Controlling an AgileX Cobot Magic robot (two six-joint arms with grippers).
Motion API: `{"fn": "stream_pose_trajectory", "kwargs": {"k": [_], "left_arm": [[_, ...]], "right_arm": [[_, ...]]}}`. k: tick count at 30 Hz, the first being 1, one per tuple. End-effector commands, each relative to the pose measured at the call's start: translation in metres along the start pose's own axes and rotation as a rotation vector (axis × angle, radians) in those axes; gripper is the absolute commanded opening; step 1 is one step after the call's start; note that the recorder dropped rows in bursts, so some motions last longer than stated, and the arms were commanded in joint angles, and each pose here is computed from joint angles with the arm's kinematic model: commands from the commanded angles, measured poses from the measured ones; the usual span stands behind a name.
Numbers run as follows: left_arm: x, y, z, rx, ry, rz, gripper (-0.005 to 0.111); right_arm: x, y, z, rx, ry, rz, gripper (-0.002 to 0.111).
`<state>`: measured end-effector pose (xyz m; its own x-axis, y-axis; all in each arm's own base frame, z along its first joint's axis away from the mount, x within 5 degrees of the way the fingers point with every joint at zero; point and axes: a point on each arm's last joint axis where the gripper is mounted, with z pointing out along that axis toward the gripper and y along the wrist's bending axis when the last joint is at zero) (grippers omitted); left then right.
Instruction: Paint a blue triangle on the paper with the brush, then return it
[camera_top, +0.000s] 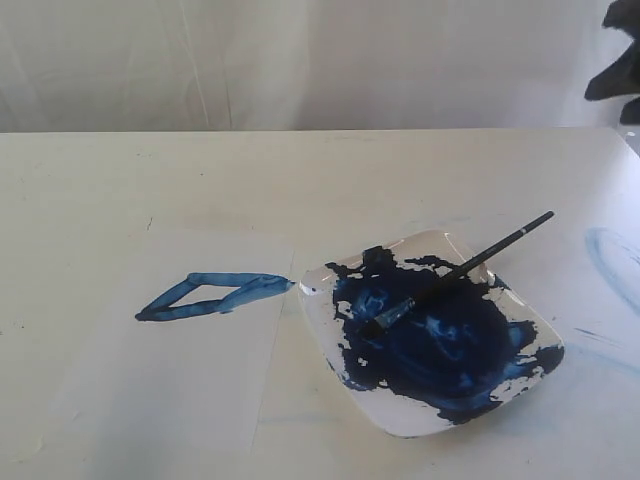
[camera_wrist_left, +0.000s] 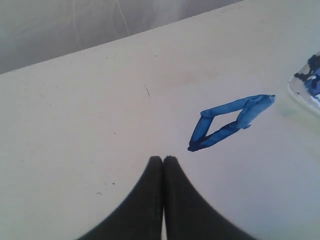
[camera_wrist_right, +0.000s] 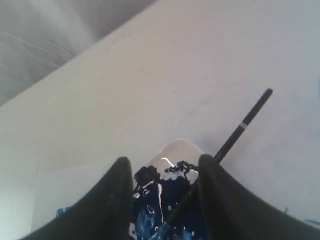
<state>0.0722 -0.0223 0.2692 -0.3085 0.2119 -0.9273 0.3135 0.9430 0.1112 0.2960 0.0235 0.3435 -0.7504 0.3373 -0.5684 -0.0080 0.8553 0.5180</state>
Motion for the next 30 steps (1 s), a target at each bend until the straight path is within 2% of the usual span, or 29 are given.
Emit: {"fn": "stream_pose_trajectory", "kwargs": {"k": [1,3,5,6,9,12,14,18,19,22,30], "left_arm": [[0.005,-0.003,0.0,0.028,0.035,-0.172,0.0],[0.007,-0.004,0.0,0.035,0.058,-0.185,0.0],[0.006,-0.004,0.0,0.032,0.052,-0.185,0.0],[0.006,-0.004,0.0,0.032,0.052,-0.185,0.0],[0.006,-0.004,0.0,0.032,0.052,-0.185,0.0],[0.006,-0.004,0.0,0.031,0.053,-0.182,0.0],[0.006,-0.004,0.0,0.031,0.053,-0.182,0.0],[0.006,-0.004,0.0,0.031,0.053,-0.182,0.0],[0.006,-0.004,0.0,0.031,0.053,-0.182,0.0],[0.006,-0.004,0.0,0.031,0.053,-0.182,0.0],[0.007,-0.002,-0.001,0.008,0.05,-0.192,0.0]], "right_arm": [[0.013,0.018,-0.051,-0.014,-0.143,-0.182,0.028],[0.032,0.024,-0.077,-0.017,-0.201,-0.31,0.013],[0.051,0.024,-0.092,-0.015,-0.242,-0.359,0.002],[0.057,0.023,-0.095,-0.015,-0.251,-0.36,0.0],[0.079,0.022,-0.108,-0.016,-0.306,-0.44,0.0],[0.097,0.028,-0.12,-0.085,-0.389,-0.533,0.0],[0.105,0.03,-0.123,-0.135,-0.414,-0.525,0.0],[0.118,0.04,-0.121,-0.224,-0.372,-0.556,0.0],[0.123,0.042,-0.12,-0.242,-0.356,-0.609,0.0],[0.126,0.045,-0.119,-0.256,-0.338,-0.659,0.0],[0.126,0.045,-0.119,-0.254,-0.339,-0.66,0.0]]}}
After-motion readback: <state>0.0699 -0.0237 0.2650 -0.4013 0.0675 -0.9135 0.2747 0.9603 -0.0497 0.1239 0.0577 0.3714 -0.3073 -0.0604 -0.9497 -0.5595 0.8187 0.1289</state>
